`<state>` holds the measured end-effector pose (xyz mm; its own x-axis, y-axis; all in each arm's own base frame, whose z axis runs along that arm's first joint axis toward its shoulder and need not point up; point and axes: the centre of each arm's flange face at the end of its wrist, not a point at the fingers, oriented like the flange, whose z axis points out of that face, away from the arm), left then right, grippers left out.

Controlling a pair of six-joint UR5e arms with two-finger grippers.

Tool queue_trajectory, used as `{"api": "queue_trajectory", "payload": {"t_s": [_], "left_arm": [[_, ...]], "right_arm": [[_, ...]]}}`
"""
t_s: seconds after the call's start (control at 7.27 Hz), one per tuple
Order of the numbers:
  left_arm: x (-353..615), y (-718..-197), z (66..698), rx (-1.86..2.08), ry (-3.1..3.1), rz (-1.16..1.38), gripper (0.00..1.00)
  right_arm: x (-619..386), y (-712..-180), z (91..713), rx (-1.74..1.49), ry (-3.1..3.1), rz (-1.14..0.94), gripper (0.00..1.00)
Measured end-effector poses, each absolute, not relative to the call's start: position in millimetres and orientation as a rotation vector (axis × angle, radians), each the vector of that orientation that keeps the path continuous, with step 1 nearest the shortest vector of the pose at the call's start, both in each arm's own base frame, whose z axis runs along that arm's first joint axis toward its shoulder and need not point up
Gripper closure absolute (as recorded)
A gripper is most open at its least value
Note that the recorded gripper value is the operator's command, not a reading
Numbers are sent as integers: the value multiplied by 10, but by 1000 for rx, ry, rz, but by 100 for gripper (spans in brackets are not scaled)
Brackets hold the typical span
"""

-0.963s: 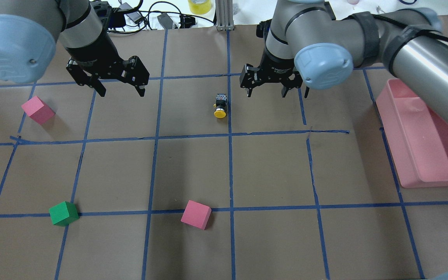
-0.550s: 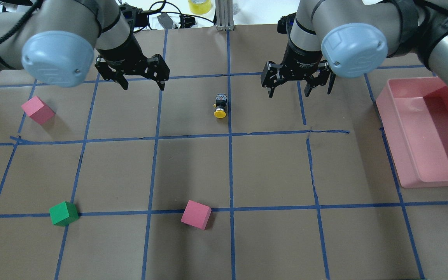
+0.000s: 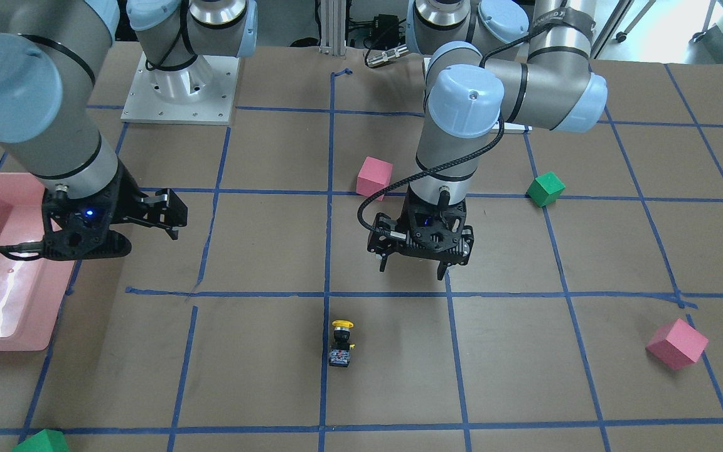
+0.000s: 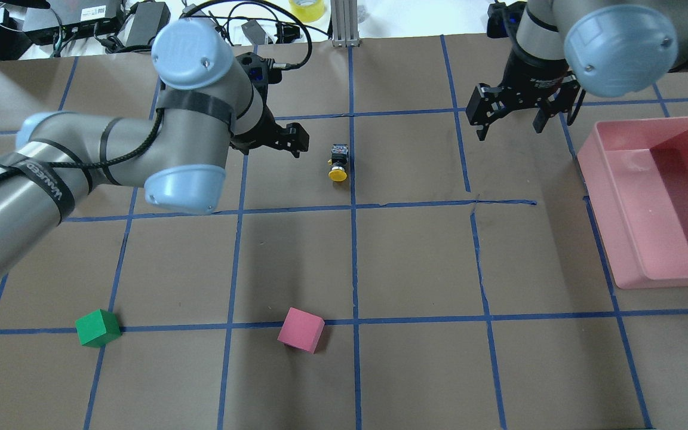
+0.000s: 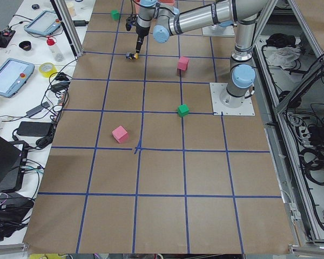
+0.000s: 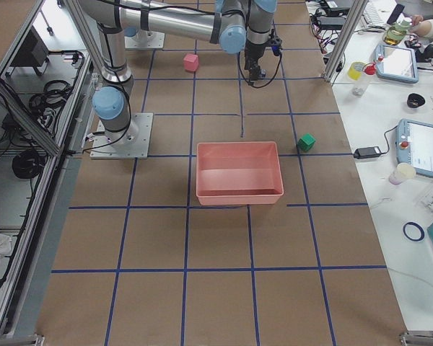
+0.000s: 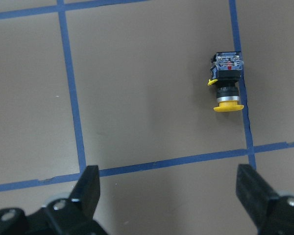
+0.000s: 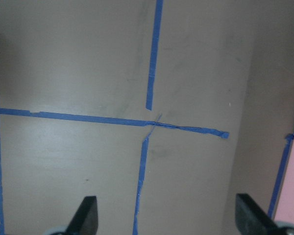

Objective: Align button upright
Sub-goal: 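Move the left gripper over the lying button while the right gripper withdraws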

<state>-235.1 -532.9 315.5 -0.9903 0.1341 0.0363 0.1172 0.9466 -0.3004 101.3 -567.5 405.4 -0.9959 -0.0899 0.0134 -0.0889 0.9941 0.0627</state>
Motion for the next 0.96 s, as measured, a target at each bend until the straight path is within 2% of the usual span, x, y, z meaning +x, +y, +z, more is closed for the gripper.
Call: {"api": "queue_trajectory", "payload": {"t_s": [0.41,0.96], "left_arm": [[-2536,-4976,2458,-192,-2987,682,1],[-2915,-4653,1701,-111,-2952,820,3]], "right_arm": [[586,-5616,4301,45,-3097,-40,0],[409,-5606,4383,-1,-3083,-5,0]]}}
